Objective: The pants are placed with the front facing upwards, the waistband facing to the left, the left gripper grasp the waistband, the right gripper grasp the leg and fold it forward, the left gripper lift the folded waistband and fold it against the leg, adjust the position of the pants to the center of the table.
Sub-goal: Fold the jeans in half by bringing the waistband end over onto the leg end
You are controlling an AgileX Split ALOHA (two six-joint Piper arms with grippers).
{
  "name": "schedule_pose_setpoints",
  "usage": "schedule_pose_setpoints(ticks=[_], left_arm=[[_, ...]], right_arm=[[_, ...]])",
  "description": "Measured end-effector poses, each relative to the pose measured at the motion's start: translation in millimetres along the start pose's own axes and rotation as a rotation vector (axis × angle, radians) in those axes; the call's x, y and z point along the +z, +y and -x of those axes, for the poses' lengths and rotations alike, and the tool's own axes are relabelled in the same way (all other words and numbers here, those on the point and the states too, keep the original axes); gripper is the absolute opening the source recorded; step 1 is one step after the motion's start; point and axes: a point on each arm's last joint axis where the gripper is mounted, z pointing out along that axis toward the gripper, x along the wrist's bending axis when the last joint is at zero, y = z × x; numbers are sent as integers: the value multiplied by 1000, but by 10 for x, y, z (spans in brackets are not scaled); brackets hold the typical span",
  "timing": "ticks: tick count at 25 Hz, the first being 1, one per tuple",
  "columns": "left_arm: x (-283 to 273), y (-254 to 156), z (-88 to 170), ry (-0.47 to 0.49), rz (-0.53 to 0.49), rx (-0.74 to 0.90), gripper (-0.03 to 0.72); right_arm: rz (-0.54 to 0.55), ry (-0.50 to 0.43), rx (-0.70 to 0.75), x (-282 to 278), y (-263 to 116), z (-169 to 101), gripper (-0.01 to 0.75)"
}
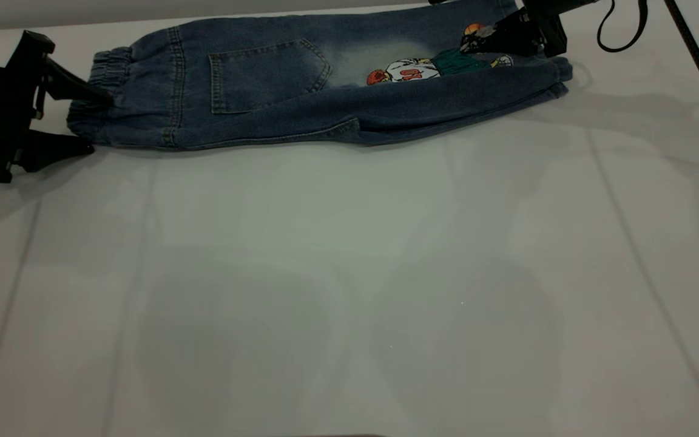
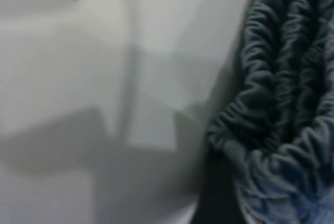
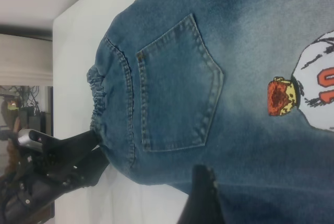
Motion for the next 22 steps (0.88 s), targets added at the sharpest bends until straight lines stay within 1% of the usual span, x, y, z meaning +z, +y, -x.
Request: schedule_pose_setpoints(ticks=[2, 7, 8, 12, 15, 18, 20, 22], left_arm=[[14, -5, -25, 11, 0, -13, 393], [38, -10, -72, 36, 4, -23, 103], [38, -9, -73, 37, 5, -23, 74], [38, -9, -73, 38, 4, -3, 61], [2, 9, -31, 36, 11, 19, 59], [-104, 39, 93, 44, 20, 105, 59], [-246, 84, 246, 34, 34, 182, 59], [-409, 120, 400, 26, 50, 250, 59]], right_arm=[[-4, 4, 0, 0, -3, -4, 494], [-21, 23, -3, 0, -19, -21, 494], [-24, 27, -3, -1, -22, -25, 494], [-37, 41, -5, 3, -36, -40, 494], [-70, 74, -16, 75, -104, -118, 494], [-120, 100, -64, 259, -232, -298, 494], [-153, 108, -112, 404, -313, -464, 494], [-170, 94, -168, 566, -389, -647, 494]])
